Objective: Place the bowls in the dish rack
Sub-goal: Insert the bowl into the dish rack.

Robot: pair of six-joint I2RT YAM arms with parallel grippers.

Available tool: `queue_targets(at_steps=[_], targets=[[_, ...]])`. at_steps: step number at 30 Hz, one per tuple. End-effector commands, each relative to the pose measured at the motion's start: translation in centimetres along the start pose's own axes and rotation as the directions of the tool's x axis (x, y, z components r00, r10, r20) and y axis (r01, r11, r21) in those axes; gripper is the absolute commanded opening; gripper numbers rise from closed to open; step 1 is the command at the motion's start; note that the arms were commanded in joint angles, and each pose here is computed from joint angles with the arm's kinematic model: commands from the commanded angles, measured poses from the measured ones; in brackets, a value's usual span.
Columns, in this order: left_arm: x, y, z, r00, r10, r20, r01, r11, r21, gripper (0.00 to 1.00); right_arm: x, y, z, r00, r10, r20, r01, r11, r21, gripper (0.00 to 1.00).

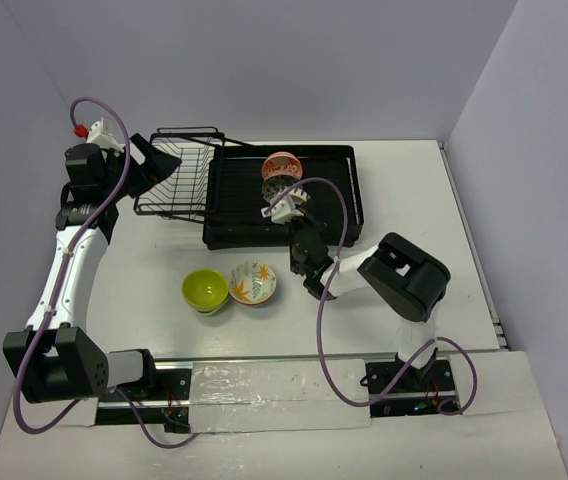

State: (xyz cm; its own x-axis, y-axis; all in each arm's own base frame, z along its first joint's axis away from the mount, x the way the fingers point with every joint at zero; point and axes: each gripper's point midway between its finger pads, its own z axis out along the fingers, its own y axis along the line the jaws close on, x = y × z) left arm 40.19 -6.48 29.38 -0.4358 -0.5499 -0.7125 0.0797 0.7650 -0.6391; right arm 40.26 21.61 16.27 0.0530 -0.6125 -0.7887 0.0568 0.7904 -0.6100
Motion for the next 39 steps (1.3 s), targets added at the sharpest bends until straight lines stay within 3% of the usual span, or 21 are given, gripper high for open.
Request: queue_targets(at_steps=[1, 39], targets=[[-1.2, -1.2, -0.6, 0.999, 0.017, 0.042, -0.019, 0.999, 0.044, 0.95, -7.5, -5.6, 0.3, 0.889, 0.346, 0.3, -0.406, 0.899, 0.163, 0.0], [-1.5, -1.7, -1.1, 0.998, 0.018, 0.053, -0.021, 0.998, 0.055, 0.95, -6.8, -2.1, -0.6, 0.892, 0.377, 0.25, -0.397, 0.917, 0.033, 0.0]])
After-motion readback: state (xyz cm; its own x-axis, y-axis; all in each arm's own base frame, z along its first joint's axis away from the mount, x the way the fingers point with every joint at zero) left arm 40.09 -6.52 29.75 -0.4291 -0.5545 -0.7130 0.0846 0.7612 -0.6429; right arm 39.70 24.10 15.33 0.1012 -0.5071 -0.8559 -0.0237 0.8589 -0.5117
